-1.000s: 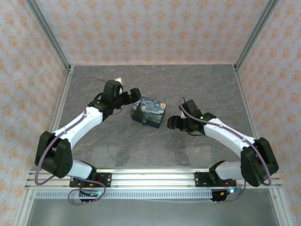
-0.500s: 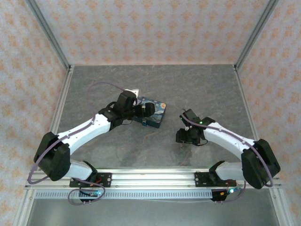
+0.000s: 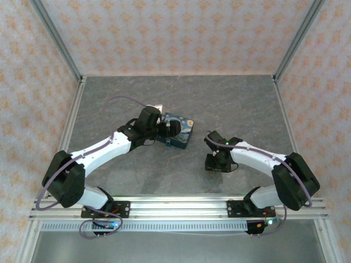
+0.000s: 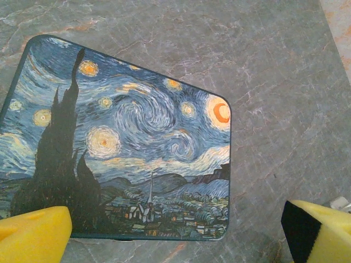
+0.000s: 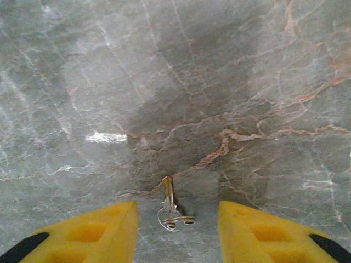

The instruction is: Unlock a padlock with a key

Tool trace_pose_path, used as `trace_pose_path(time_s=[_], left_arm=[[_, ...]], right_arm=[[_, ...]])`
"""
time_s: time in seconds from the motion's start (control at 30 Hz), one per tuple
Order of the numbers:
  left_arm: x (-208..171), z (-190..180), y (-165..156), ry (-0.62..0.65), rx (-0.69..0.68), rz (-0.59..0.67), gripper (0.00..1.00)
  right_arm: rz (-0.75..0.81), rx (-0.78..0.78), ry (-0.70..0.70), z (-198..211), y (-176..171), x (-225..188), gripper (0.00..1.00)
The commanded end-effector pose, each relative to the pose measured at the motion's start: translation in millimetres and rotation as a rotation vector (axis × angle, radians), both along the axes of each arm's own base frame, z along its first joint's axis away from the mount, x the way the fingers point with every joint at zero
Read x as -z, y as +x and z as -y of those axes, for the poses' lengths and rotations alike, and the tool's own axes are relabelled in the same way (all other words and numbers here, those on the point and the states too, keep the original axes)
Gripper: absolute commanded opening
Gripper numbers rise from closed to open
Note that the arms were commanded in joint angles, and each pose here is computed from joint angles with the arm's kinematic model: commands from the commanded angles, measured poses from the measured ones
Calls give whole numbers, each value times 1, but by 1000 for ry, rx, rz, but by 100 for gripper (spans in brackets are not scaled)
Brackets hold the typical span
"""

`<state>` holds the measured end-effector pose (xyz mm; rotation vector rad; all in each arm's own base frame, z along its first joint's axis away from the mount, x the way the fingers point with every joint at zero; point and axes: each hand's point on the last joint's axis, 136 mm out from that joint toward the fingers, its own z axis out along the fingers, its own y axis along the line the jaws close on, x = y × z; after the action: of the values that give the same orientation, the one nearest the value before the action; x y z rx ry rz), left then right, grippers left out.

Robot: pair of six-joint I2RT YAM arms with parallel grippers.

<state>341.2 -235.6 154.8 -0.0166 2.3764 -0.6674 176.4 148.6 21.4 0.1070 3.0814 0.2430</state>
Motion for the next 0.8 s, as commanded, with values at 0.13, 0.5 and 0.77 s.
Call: trace_pose_path(time_s=[0.13, 0.5, 0.77], left_arm=[[-4, 2, 3, 18, -2, 22, 100], [-3, 2, 3, 23, -6, 21, 100], [-2, 2, 4, 25, -6, 19, 100]], right_arm=[[-40, 32, -87, 11, -10, 11, 37], [-63, 35, -121, 16, -17, 14, 30], [-71, 42, -109, 17, -23, 13, 28]])
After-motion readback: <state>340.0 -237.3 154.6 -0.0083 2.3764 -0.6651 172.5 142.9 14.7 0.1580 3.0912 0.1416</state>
